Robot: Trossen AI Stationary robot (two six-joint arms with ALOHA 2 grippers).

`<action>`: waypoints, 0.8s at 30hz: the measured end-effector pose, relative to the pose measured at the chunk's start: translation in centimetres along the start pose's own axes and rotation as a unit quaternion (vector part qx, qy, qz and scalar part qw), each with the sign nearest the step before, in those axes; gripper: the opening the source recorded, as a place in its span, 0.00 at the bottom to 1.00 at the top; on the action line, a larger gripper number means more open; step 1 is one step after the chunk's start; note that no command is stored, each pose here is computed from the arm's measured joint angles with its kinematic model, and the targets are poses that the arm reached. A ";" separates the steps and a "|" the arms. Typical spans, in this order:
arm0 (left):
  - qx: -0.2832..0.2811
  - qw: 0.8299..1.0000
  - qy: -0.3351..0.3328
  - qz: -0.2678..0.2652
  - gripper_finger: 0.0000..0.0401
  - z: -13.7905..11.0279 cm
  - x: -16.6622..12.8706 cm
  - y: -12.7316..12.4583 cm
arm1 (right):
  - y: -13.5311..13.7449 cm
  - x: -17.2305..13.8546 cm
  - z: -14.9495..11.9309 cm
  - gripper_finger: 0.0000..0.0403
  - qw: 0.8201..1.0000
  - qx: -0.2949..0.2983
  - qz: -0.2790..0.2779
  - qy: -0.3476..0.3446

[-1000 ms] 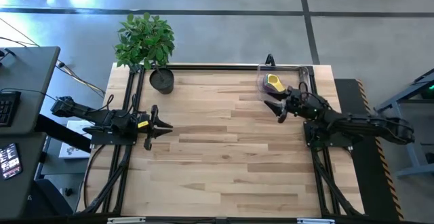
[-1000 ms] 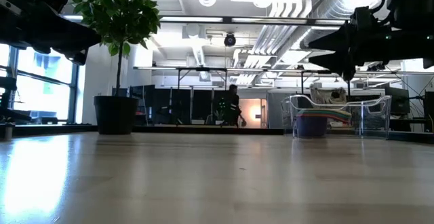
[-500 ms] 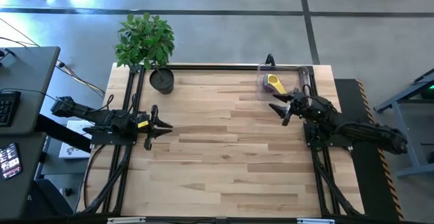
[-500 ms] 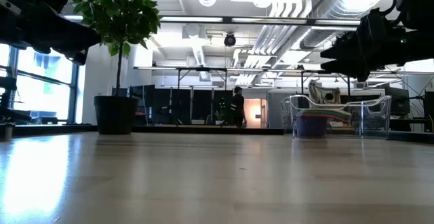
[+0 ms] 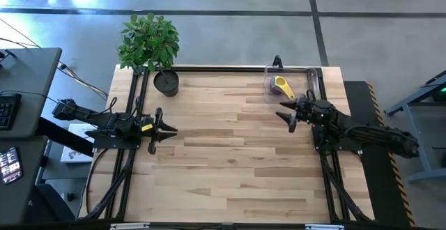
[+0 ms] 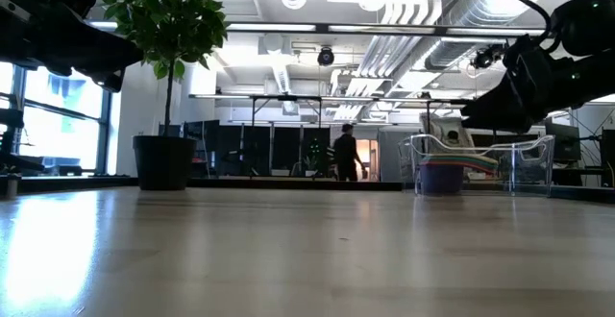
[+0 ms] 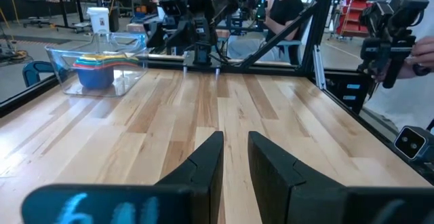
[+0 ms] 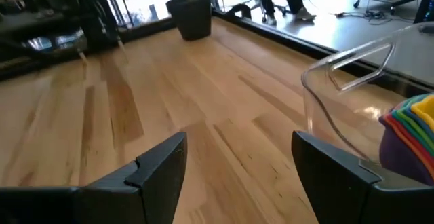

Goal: Nest measuring cups in basket
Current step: Return to Home Position

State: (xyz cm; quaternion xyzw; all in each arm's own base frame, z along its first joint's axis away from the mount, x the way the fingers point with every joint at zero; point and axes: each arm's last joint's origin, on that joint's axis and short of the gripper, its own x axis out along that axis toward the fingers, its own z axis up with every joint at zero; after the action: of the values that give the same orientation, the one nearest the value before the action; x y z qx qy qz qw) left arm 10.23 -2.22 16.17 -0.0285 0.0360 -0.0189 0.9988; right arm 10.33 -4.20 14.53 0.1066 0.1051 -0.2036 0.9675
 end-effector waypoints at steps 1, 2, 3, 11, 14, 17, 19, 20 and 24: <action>0.000 1.000 0.000 0.000 0.15 0.0 0.0 0.0 | 0.0 0.0 -0.1 0.64 1.000 -0.004 -0.001 0.004; 0.000 1.000 0.000 0.000 0.15 0.0 0.0 0.0 | 0.0 0.1 -0.1 0.64 1.000 -0.008 0.000 0.008; 0.000 1.000 0.000 0.000 0.15 0.0 0.0 0.0 | 0.0 0.1 -0.2 0.64 1.000 -0.008 0.001 0.012; 0.000 1.000 0.000 0.000 0.15 0.0 0.0 0.0 | 0.0 0.3 -0.4 0.64 1.000 -0.008 0.003 0.025; 0.000 1.000 0.000 0.000 0.15 0.0 0.0 0.0 | 0.0 0.3 -0.4 0.64 1.000 -0.008 0.003 0.025; 0.000 1.000 0.000 0.000 0.15 0.0 0.0 0.0 | 0.0 0.3 -0.4 0.64 1.000 -0.008 0.003 0.025; 0.000 1.000 0.000 0.000 0.15 0.0 0.0 0.0 | 0.0 0.3 -0.4 0.64 1.000 -0.008 0.003 0.025; 0.000 1.000 0.000 0.000 0.15 0.0 0.0 0.0 | 0.0 0.3 -0.4 0.64 1.000 -0.008 0.003 0.025; 0.000 1.000 0.000 0.000 0.15 0.0 0.0 0.0 | 0.0 0.3 -0.4 0.64 1.000 -0.008 0.003 0.026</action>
State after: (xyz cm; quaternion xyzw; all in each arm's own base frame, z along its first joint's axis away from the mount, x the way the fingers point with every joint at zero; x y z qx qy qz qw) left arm 10.23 -2.22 16.17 -0.0285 0.0360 -0.0190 0.9988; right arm 10.50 -4.22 14.09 0.1043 0.1311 -0.1973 0.9659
